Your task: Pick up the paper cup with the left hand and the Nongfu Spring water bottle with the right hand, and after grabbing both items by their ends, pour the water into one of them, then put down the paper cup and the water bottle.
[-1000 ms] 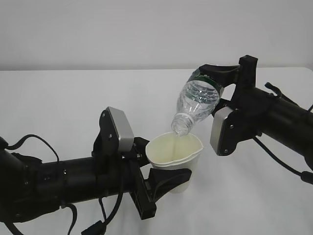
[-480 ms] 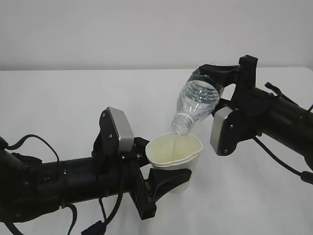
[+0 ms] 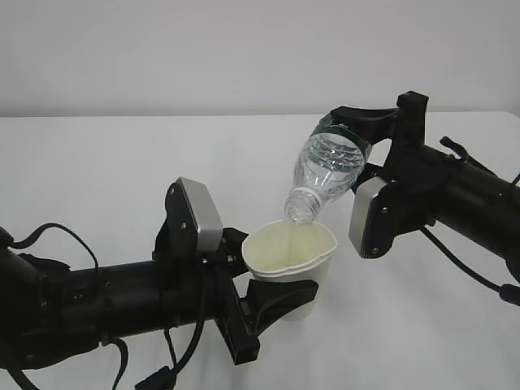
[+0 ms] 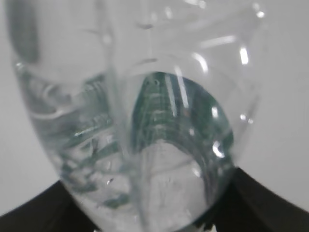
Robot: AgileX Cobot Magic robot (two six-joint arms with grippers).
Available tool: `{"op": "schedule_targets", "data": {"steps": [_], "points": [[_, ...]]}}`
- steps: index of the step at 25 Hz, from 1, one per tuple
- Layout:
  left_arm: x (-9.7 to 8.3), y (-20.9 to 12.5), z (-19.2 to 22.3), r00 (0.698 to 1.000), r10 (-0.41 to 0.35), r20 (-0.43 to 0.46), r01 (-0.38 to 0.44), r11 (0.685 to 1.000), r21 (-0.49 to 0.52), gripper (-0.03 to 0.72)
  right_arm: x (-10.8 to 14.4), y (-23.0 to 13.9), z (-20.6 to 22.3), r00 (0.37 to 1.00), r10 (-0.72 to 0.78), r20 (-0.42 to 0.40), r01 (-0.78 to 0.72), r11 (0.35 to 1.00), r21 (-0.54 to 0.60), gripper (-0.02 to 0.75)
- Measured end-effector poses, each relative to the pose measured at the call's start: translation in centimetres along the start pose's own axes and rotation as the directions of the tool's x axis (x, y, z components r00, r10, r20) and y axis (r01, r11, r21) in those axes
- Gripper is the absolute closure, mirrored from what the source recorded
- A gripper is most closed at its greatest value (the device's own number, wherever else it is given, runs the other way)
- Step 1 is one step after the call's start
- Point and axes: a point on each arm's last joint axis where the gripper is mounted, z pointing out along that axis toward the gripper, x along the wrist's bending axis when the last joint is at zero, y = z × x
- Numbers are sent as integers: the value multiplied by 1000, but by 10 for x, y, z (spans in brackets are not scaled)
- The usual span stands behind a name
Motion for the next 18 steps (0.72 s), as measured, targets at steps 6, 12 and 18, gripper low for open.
{"op": "schedule_targets", "data": {"steps": [6, 12, 18], "points": [[0, 0, 0, 1000, 0, 0, 0, 1000, 2, 263, 0, 0, 0, 1000, 0, 0, 0, 1000, 0, 259], [0, 0, 0, 1000, 0, 0, 0, 1000, 2, 263, 0, 0, 0, 1000, 1, 1, -1, 1000, 2, 259], [0, 0, 0, 1000, 0, 0, 0, 1000, 2, 263, -1, -2, 0, 1000, 10, 8, -10, 1000, 26, 259]]}}
